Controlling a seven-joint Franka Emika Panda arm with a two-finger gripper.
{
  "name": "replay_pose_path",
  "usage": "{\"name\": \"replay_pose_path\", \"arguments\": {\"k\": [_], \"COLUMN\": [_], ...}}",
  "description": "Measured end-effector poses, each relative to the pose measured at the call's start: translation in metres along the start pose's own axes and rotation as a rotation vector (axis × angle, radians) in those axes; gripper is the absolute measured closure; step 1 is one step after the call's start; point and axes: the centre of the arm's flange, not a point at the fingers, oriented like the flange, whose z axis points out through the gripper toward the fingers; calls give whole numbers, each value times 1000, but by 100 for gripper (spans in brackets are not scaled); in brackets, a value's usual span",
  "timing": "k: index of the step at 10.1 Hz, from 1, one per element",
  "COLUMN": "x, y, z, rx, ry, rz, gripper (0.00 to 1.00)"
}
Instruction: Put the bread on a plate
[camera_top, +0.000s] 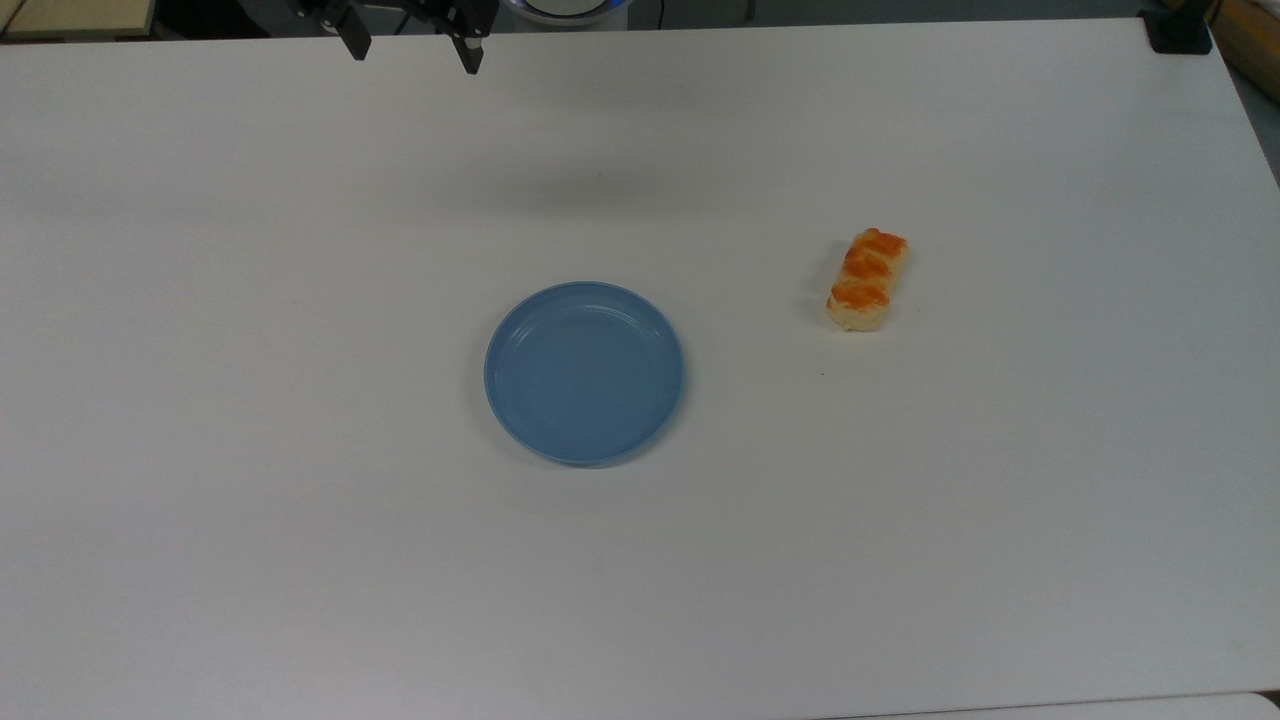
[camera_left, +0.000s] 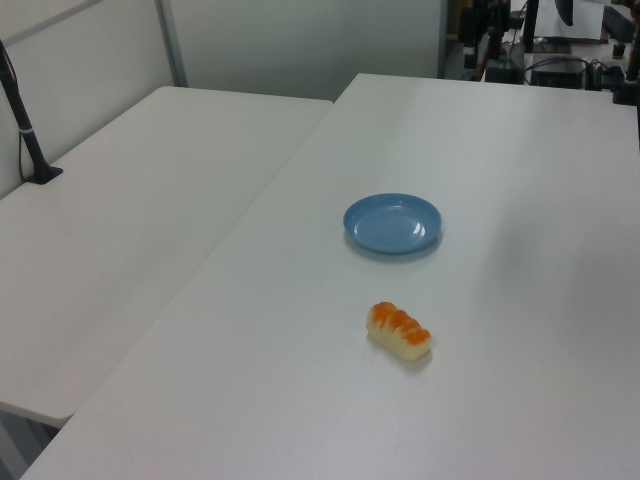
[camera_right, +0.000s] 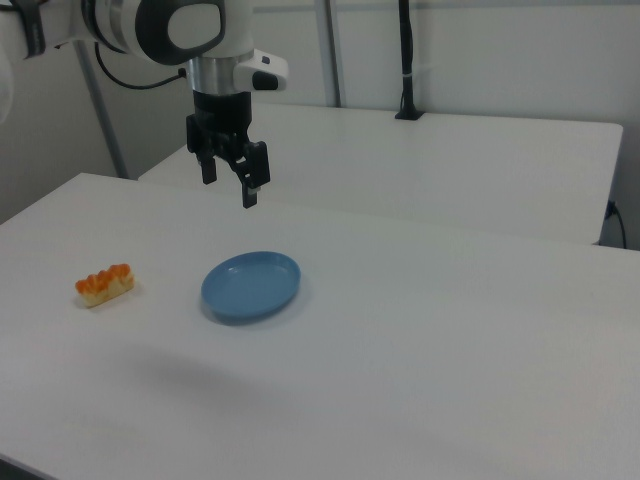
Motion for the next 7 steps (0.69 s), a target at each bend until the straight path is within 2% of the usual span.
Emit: {"name": "replay_pose_path", "arguments": {"k": [7], "x": [1], "y": [-8], "z": [7], "rx": [-1], "ry": [-14], "rz": [-17], "gripper": [0]}}
